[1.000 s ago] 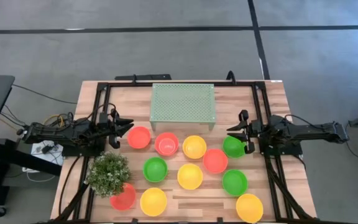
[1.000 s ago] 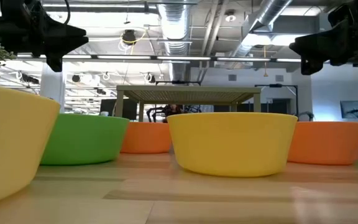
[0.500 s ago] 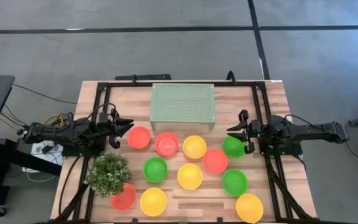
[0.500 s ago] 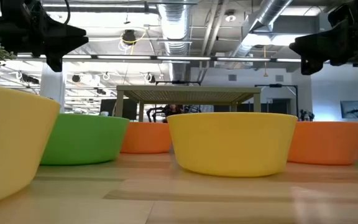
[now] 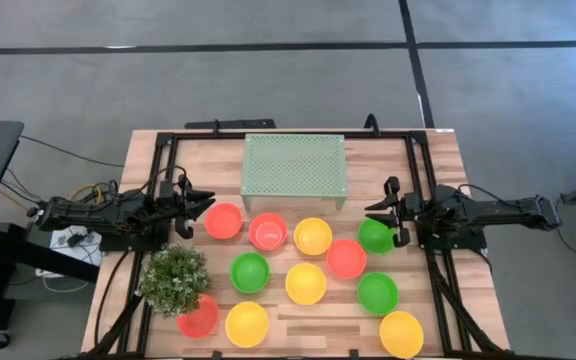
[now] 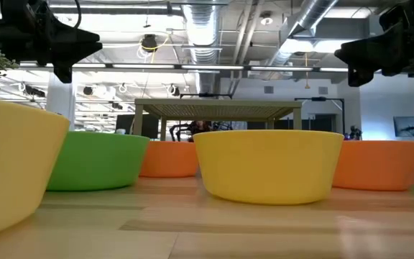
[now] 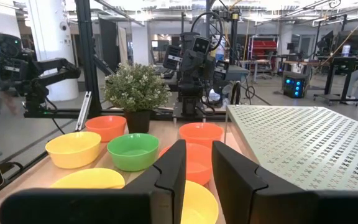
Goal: Pick & Place Mini bowls
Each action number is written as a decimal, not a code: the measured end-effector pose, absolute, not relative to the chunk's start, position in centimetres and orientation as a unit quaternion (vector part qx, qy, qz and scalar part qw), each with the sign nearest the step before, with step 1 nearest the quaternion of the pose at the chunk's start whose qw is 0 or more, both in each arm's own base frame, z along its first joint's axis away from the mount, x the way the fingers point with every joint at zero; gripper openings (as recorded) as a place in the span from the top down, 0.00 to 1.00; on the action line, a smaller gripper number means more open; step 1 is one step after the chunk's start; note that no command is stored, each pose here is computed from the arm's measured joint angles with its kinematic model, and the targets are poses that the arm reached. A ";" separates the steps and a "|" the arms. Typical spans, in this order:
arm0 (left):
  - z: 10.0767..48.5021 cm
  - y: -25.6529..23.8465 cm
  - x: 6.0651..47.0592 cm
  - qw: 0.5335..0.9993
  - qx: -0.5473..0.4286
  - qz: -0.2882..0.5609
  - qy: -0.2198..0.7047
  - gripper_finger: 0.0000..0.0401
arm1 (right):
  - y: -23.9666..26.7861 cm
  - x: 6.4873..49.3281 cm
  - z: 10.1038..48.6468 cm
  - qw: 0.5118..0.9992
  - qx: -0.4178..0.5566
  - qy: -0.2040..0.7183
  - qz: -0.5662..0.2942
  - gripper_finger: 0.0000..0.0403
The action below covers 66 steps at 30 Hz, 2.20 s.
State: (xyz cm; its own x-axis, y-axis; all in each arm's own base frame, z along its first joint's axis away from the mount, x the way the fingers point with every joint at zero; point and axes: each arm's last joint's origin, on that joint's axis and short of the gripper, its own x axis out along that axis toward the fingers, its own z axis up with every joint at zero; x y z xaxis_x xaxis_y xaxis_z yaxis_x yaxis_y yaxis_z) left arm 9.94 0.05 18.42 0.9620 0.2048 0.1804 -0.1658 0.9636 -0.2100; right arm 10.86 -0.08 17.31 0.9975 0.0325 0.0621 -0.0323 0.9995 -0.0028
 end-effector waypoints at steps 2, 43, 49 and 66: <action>18.4 0.1 9.9 0.986 -0.097 0.094 -0.101 0.76 | -0.1 10.9 17.3 0.999 -0.001 -0.031 0.017 0.82; 26.7 -0.7 17.3 0.994 0.079 0.063 -0.035 0.80 | 0.6 22.1 24.3 0.976 0.010 0.214 0.031 0.82; 25.3 -0.8 18.8 0.994 0.094 0.062 0.009 0.68 | 1.3 26.4 21.9 0.955 0.006 0.296 0.032 0.81; 26.4 -0.6 17.9 0.988 0.123 0.085 -0.021 0.61 | 4.6 30.5 20.1 0.886 -0.005 0.463 0.018 0.64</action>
State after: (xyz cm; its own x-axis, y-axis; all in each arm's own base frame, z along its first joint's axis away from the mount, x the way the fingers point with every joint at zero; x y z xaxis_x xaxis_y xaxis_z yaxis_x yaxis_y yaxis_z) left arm 17.92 -0.61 26.39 0.9845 0.1633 0.0634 -0.1739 0.9551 0.2400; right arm 30.50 4.57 20.08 0.5698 0.0269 -0.8213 -0.0356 0.9993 0.0079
